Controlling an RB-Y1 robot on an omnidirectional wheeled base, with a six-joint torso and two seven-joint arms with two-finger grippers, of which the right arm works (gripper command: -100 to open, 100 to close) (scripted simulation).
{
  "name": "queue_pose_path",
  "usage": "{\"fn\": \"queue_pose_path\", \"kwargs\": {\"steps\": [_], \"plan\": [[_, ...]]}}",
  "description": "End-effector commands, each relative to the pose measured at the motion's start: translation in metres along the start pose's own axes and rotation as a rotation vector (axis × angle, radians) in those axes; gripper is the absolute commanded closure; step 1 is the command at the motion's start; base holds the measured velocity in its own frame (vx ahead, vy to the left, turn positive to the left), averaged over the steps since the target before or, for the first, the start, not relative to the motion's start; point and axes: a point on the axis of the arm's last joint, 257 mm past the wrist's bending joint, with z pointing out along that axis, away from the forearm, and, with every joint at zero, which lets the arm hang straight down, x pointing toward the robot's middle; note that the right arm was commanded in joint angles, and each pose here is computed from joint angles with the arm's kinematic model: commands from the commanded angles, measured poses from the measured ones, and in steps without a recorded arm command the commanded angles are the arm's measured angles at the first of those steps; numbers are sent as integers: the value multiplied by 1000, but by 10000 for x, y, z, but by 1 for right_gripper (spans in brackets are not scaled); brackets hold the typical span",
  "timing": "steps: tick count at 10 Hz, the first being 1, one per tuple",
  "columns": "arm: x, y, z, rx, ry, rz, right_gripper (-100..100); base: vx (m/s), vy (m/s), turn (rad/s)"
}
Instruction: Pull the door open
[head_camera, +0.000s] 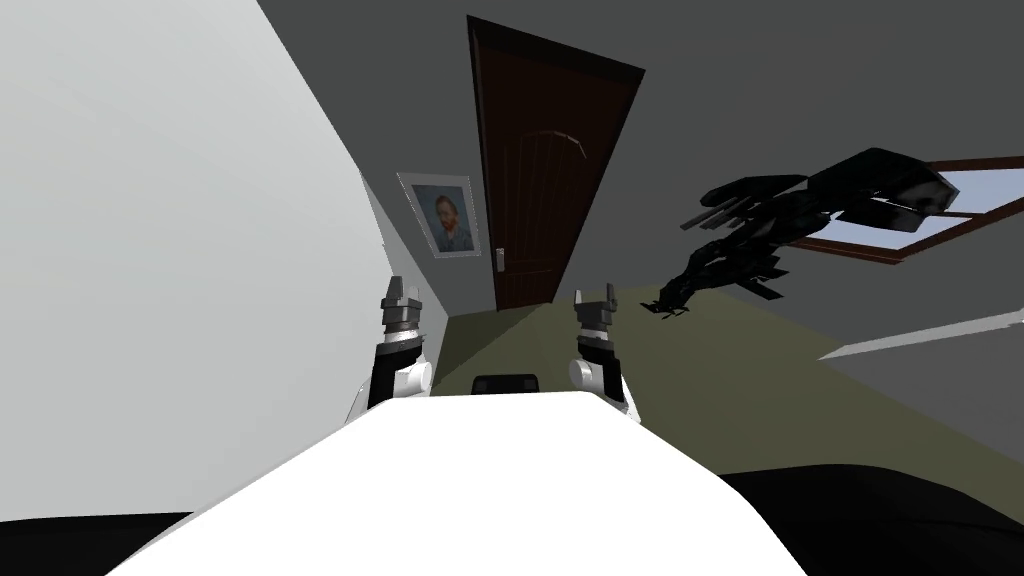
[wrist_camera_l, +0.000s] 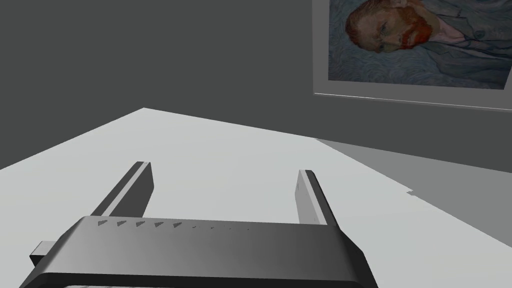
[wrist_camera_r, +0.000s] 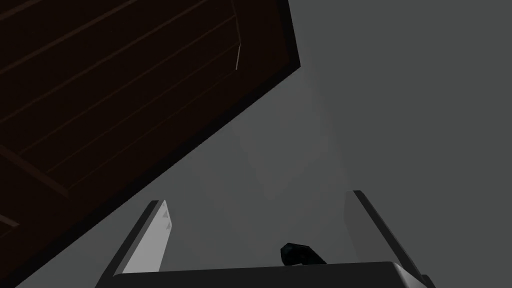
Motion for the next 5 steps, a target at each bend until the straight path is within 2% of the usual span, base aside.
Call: {"fn": "queue_pose_path", "kwargs": {"steps": [1, 5], "plan": [[-36, -78, -4, 18, -5, 37, -100, 101, 43, 72], [-137, -266, -35, 61, -21, 128, -100, 110, 40, 80]]}}
